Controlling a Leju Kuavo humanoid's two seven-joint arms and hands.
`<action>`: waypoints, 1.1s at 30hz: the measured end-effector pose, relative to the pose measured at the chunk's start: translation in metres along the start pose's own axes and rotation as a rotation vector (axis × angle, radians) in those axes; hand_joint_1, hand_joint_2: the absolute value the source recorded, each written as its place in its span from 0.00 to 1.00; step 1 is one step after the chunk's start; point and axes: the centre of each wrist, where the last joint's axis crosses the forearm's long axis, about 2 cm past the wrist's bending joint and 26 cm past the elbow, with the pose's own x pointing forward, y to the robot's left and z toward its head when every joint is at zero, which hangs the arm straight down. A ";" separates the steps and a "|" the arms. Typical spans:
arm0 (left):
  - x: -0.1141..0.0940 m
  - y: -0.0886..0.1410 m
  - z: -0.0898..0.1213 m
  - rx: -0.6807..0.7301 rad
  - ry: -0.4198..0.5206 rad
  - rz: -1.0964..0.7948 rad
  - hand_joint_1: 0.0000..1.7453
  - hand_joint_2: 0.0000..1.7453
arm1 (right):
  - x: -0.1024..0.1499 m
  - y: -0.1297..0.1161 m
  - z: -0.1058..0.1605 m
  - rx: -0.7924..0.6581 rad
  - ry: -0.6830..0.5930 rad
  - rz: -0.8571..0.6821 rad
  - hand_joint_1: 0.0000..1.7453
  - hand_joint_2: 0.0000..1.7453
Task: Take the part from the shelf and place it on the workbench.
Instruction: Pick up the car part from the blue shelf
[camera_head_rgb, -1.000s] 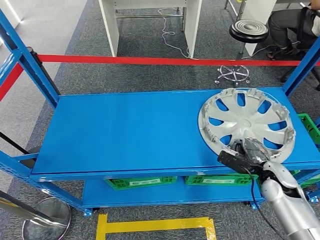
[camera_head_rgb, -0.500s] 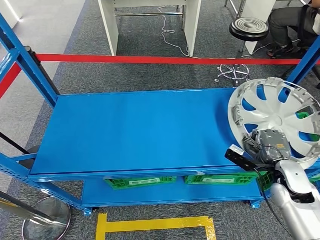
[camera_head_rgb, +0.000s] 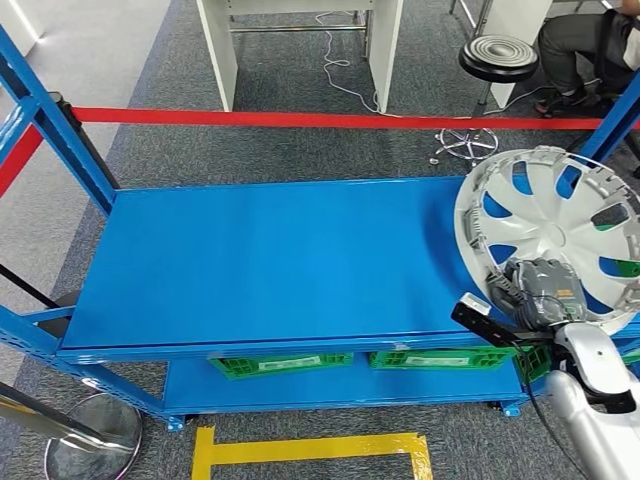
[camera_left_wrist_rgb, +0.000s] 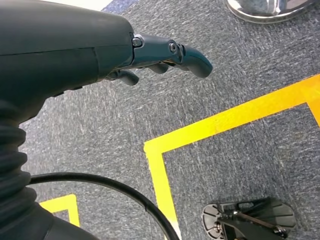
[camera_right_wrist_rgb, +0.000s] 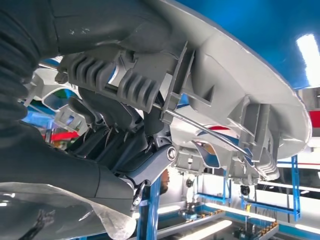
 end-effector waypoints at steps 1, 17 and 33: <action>0.000 0.000 0.000 0.000 -0.001 -0.002 0.00 1.00 | 0.000 0.000 0.001 0.000 -0.003 -0.005 1.00 1.00; -0.001 0.000 0.000 -0.036 -0.003 -0.002 0.00 0.00 | 0.003 -0.003 0.002 0.010 -0.067 -0.128 1.00 1.00; 0.001 -0.001 -0.001 -0.107 -0.054 0.106 0.00 1.00 | 0.012 -0.033 -0.026 0.022 -0.224 -0.220 1.00 1.00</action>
